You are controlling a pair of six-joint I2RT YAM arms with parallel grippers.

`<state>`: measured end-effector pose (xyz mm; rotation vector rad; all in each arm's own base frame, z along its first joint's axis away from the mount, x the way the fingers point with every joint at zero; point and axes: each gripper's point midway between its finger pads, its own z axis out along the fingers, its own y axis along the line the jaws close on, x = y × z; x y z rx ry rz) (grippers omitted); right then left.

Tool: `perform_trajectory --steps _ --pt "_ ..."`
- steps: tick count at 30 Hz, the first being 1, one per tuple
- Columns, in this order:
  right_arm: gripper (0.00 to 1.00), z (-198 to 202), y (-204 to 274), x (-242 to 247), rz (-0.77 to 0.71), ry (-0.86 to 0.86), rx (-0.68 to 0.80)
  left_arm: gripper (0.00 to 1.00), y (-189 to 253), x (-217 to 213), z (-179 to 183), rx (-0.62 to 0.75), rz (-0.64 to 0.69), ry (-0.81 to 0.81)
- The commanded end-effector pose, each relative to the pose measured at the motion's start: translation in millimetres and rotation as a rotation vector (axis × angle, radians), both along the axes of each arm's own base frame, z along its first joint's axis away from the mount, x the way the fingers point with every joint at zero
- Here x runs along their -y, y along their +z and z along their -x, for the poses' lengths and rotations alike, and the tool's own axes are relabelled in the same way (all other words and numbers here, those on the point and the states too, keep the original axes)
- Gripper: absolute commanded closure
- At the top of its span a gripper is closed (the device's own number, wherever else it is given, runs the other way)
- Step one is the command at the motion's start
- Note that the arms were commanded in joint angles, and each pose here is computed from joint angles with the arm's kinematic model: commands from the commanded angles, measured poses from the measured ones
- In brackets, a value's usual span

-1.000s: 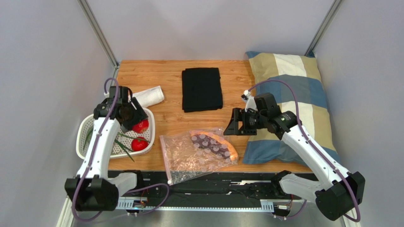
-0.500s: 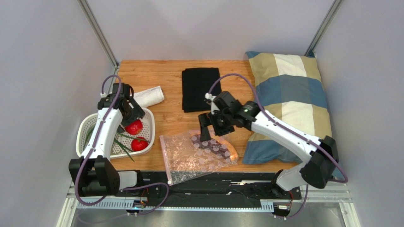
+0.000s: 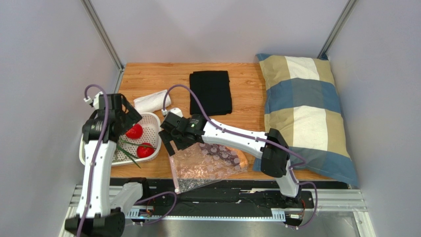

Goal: Open the zip-top bag and remove the fake food

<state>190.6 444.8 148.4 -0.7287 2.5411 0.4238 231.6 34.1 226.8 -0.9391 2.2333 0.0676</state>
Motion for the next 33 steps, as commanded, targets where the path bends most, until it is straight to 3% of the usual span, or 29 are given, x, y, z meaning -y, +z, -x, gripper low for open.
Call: perform_trajectory --steps 1,6,10,14,18,20,22,23,25,28,29,33 --pt "0.0 -6 1 -10 0.027 -0.087 0.085 0.01 53 -23 64 0.096 -0.134 0.095" --pt "0.0 11 -2 -37 0.009 -0.034 0.11 0.01 49 -26 92 0.123 -0.144 0.123" --pt "0.0 19 -26 -47 0.041 -0.03 0.083 0.01 28 -13 102 0.086 -0.058 0.126" --pt "0.07 18 -58 -36 0.136 -0.058 0.074 0.01 27 -4 111 0.116 -0.022 0.087" --pt "0.28 15 -61 -28 0.156 -0.061 0.096 0.07 38 12 112 0.188 0.03 -0.013" --pt "0.52 12 -60 -26 0.154 -0.061 0.107 0.16 36 32 110 0.202 0.096 -0.107" --pt "0.7 10 -57 -24 0.151 -0.062 0.105 0.19 32 56 106 0.208 0.188 -0.213" --pt "0.85 9 -55 -21 0.154 -0.059 0.107 0.22 21 65 106 0.182 0.222 -0.254" --pt "0.98 9 -43 -16 0.147 -0.049 0.121 0.27 18 91 103 0.194 0.309 -0.394" --pt "1.0 11 -23 -1 0.136 -0.047 0.114 0.37 10 129 102 0.23 0.463 -0.583" --pt "1.0 9 -18 3 0.126 -0.055 0.1 0.45 -4 137 103 0.197 0.519 -0.603" --pt "1.0 18 8 13 0.032 -0.062 0.026 0.54 -12 167 103 0.211 0.733 -0.67"
